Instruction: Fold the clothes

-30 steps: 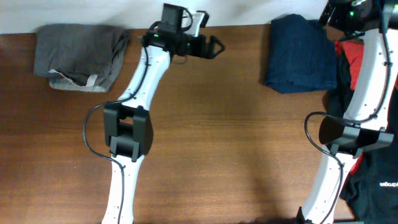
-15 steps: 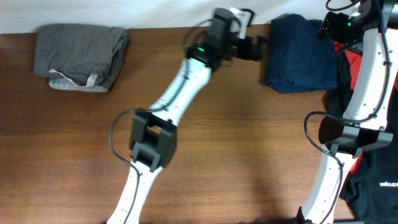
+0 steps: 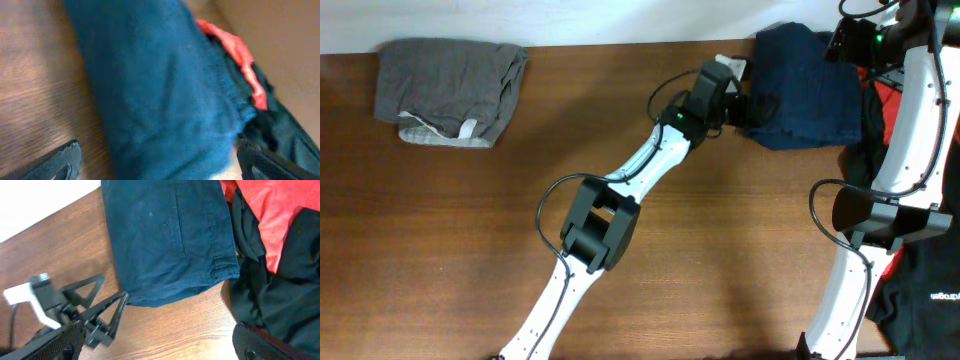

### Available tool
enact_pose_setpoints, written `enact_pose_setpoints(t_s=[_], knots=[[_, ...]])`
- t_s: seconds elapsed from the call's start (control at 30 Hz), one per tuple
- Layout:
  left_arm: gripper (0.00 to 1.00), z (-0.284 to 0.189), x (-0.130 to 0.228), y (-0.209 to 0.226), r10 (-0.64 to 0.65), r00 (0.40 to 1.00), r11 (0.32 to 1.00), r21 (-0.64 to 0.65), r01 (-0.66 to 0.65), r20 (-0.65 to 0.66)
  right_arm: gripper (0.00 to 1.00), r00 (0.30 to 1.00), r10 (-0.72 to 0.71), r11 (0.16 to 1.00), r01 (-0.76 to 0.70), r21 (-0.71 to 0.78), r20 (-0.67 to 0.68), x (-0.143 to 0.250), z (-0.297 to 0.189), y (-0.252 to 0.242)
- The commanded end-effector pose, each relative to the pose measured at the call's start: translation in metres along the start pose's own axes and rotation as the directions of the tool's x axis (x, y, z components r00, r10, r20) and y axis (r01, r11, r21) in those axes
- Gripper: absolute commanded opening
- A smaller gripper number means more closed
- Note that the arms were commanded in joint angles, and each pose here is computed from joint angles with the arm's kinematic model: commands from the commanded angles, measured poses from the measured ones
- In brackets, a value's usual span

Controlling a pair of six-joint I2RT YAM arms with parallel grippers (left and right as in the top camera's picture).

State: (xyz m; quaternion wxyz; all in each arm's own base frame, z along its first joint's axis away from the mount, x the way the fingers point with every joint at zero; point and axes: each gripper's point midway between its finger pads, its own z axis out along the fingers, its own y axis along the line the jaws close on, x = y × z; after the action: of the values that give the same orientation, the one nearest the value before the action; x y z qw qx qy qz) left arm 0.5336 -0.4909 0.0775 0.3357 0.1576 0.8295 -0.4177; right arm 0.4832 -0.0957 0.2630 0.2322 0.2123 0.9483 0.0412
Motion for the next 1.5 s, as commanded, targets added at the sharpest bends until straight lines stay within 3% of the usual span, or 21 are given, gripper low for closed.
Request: enact_pose_setpoints(t_s=[0.0,0.77,0.8,0.93,1.1,1.23,1.47], knots=[[0.99,0.009,0.008,0.014,-0.037,0.999,0.999,-0.010,0.037,0.008,0.99,1.000,0.010,1.000,-0.010,-0.016,-0.007,0.001,-0.002,0.001],[0.98,0.040,0.072,0.020,-0.226,0.970,0.974,-0.022,0.225,-0.086,0.99,1.000,-0.012,1.000,0.012,-0.014,-0.019,0.003,0.001,0.000],[0.93,0.040,0.072,0.019,-0.224,0.971,0.975,-0.019,0.223,-0.084,0.99,1.000,-0.013,1.000,0.012,-0.014,-0.019,0.003,0.001,0.000],[0.49,0.040,0.069,0.017,-0.218,0.973,0.976,-0.009,0.218,-0.076,0.98,1.000,-0.015,1.000,0.015,-0.014,-0.019,0.003,0.001,0.000],[0.16,0.040,0.069,0.017,-0.218,0.973,0.976,-0.009,0.218,-0.074,0.99,1.000,-0.015,1.000,0.015,-0.013,-0.019,0.003,0.001,0.000],[0.01,0.038,0.056,0.022,-0.210,0.977,0.978,0.001,0.210,-0.035,0.99,1.000,-0.015,1.000,0.015,-0.013,-0.019,0.003,0.001,0.000],[0.00,0.014,0.023,0.071,-0.253,0.968,0.968,0.009,0.253,-0.007,0.99,1.000,-0.015,1.000,0.015,-0.013,-0.019,0.003,0.001,0.000]])
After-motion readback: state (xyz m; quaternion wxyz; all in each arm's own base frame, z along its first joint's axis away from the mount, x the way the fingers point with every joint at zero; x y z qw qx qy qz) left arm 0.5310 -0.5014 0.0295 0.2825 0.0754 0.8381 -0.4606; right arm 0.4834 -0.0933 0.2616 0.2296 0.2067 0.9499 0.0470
